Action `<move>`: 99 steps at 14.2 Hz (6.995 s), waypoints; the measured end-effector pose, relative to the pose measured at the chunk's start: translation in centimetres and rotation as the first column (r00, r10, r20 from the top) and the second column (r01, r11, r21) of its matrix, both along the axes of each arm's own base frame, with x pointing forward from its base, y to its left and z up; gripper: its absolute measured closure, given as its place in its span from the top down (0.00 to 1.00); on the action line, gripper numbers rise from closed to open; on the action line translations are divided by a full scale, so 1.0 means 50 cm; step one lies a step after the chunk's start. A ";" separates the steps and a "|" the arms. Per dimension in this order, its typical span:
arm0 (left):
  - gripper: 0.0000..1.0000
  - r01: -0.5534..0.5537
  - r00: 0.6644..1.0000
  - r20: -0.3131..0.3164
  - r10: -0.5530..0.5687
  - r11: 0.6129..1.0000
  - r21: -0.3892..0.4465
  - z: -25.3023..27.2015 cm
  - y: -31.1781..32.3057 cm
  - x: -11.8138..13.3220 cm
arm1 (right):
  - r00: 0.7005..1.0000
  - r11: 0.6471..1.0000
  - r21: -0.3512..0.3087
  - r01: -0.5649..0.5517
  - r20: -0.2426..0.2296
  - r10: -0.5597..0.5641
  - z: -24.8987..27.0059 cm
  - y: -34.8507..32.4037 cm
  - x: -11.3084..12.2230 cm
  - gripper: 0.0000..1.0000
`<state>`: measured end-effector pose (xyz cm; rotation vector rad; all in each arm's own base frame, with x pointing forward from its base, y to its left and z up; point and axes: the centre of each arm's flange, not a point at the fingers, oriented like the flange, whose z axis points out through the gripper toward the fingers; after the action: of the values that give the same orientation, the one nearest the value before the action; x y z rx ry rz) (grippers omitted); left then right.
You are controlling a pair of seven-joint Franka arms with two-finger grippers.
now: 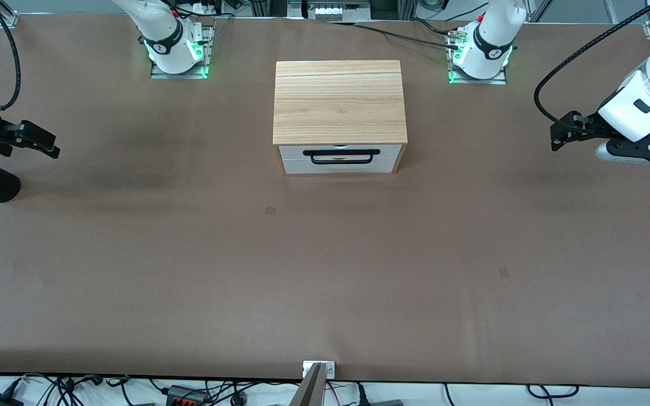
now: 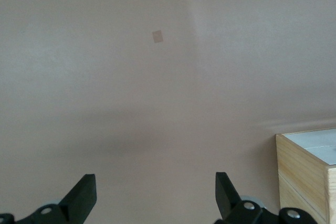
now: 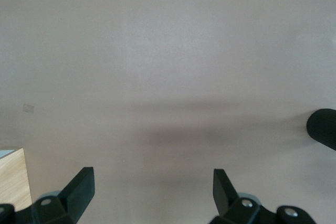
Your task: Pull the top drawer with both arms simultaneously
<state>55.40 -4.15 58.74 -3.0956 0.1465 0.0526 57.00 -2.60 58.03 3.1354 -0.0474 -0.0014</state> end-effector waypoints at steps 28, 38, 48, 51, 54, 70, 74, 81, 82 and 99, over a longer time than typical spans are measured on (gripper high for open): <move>1.00 -0.076 0.916 -0.344 -0.208 0.751 -0.656 -0.367 -0.044 -0.018 | 0.966 0.878 0.479 -0.010 -0.223 0.132 -0.364 0.275 0.106 1.00; 1.00 -0.160 0.962 -0.185 -0.202 0.132 -0.978 -0.702 -0.240 0.018 | 0.957 0.398 0.916 -0.050 -0.070 0.282 -0.641 0.435 0.118 1.00; 0.97 -0.068 0.986 -0.056 -0.156 -0.071 -0.995 -0.855 -0.425 -0.099 | 0.963 0.096 0.994 -0.049 0.022 0.269 -0.790 0.679 0.011 1.00; 0.71 -0.065 0.987 -0.053 -0.154 -0.069 -0.996 -0.877 -0.428 -0.121 | 0.956 0.069 0.997 -0.034 0.013 0.294 -0.828 0.690 -0.040 1.00; 0.63 -0.087 0.985 -0.076 -0.153 -0.063 -0.994 -0.890 -0.421 -0.138 | 0.951 0.050 0.999 -0.019 0.002 0.310 -0.846 0.706 -0.075 1.00; 0.18 -0.122 0.985 -0.109 -0.136 -0.087 -0.989 -0.897 -0.388 -0.145 | 0.942 -0.013 0.998 -0.068 0.069 0.329 -0.860 0.753 -0.128 0.27; 0.18 -0.121 0.985 -0.109 -0.136 -0.088 -0.989 -0.896 -0.389 -0.145 | 0.941 -0.015 0.997 -0.075 0.076 0.329 -0.861 0.753 -0.130 0.17; 0.18 -0.117 0.985 -0.104 -0.135 -0.089 -0.989 -0.894 -0.389 -0.141 | 0.942 -0.015 0.996 -0.083 0.084 0.326 -0.859 0.753 -0.125 0.17; 0.18 -0.114 0.986 -0.101 -0.133 -0.088 -0.990 -0.893 -0.388 -0.138 | 0.942 -0.012 0.996 -0.088 0.087 0.324 -0.857 0.753 -0.122 0.17; 0.18 -0.111 0.991 -0.103 -0.083 -0.104 -0.988 -0.896 -0.380 0.052 | 0.960 -0.005 0.992 -0.130 0.127 0.249 -0.853 0.750 0.057 0.17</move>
<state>57.98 -23.17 13.92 -4.7659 0.2432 0.2920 59.85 34.89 15.36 4.5902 0.8053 -0.3447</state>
